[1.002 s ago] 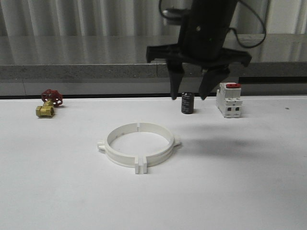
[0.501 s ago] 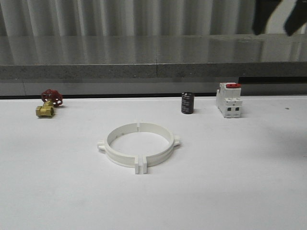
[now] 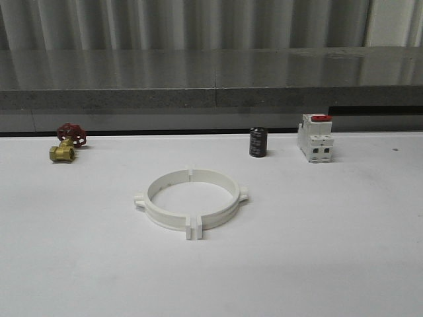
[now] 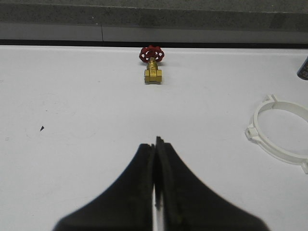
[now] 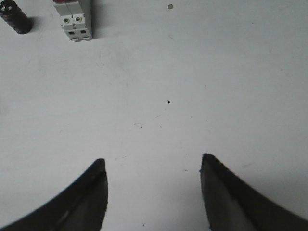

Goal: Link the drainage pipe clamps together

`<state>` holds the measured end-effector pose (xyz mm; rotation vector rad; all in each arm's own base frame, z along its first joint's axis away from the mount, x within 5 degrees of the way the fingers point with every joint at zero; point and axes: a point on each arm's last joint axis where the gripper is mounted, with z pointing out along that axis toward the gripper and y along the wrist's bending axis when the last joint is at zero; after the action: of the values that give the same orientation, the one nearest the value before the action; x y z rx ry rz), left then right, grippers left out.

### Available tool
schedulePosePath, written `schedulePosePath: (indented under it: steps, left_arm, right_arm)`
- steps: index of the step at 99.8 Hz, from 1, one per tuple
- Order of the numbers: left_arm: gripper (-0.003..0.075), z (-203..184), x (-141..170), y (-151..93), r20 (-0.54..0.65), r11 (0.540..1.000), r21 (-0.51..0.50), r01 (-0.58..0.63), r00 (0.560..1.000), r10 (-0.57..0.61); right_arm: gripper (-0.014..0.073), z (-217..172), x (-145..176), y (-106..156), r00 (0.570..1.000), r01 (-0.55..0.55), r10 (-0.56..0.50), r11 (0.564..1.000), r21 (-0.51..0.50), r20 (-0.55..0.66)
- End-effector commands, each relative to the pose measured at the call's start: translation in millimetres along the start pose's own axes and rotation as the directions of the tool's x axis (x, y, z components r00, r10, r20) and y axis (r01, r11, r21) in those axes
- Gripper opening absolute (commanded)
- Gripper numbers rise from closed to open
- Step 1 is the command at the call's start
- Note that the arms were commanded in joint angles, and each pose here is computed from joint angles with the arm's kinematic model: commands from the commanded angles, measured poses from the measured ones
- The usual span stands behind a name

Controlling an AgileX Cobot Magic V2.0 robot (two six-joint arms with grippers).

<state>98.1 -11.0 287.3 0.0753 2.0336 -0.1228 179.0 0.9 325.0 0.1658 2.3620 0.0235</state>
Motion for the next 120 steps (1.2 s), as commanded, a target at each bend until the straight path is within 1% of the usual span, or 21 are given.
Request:
schedulePosePath:
  steps: [1,17,24,31,43,48,55,60,120]
  left_arm:
    - [-0.0021,-4,-13,-1,0.088,1.0,0.006,0.007,0.996,-0.007]
    - [-0.0021,-4,-13,-1,0.088,1.0,0.006,0.007,0.996,-0.007]
    - [-0.0021,-4,-13,-1,0.088,1.0,0.006,0.007,0.996,-0.007]
    - [-0.0021,-4,-13,-1,0.088,1.0,0.006,0.007,0.996,-0.007]
    - [-0.0021,-4,-13,-1,0.088,1.0,0.006,0.007,0.996,-0.007]
    - [-0.0021,-4,-13,-1,0.088,1.0,0.006,0.007,0.996,-0.007]
    - [-0.0021,-4,-13,-1,0.088,1.0,0.006,0.007,0.996,-0.007]
    - [-0.0021,-4,-13,-1,0.088,1.0,0.006,0.007,0.996,-0.007]
    - [-0.0021,-4,-13,-1,0.088,1.0,0.006,0.007,0.996,-0.007]
  right_arm:
    - [0.0436,-22,6,-4,0.991,0.014,-0.013,1.0,-0.006,0.136]
    - [0.0433,-46,37,-10,0.978,0.01,-0.007,1.0,-0.014,0.207]
    - [0.0402,-54,49,-12,0.973,0.009,-0.005,1.0,-0.016,0.232]
    - [0.0321,-61,57,-14,0.969,0.007,-0.003,1.0,-0.016,0.247]
    - [0.0125,-69,64,-16,0.964,0.011,-0.01,1.0,-0.005,0.264]
    - [0.003,-70,65,-17,0.964,0.015,-0.015,1.0,0.002,0.265]
    - [-0.0073,-70,65,-17,0.965,0.016,-0.017,1.0,0.005,0.262]
    - [-0.0063,-70,65,-17,0.965,0.016,-0.017,1.0,0.005,0.262]
    - [-0.0068,-70,65,-17,0.965,0.016,-0.017,1.0,0.005,0.262]
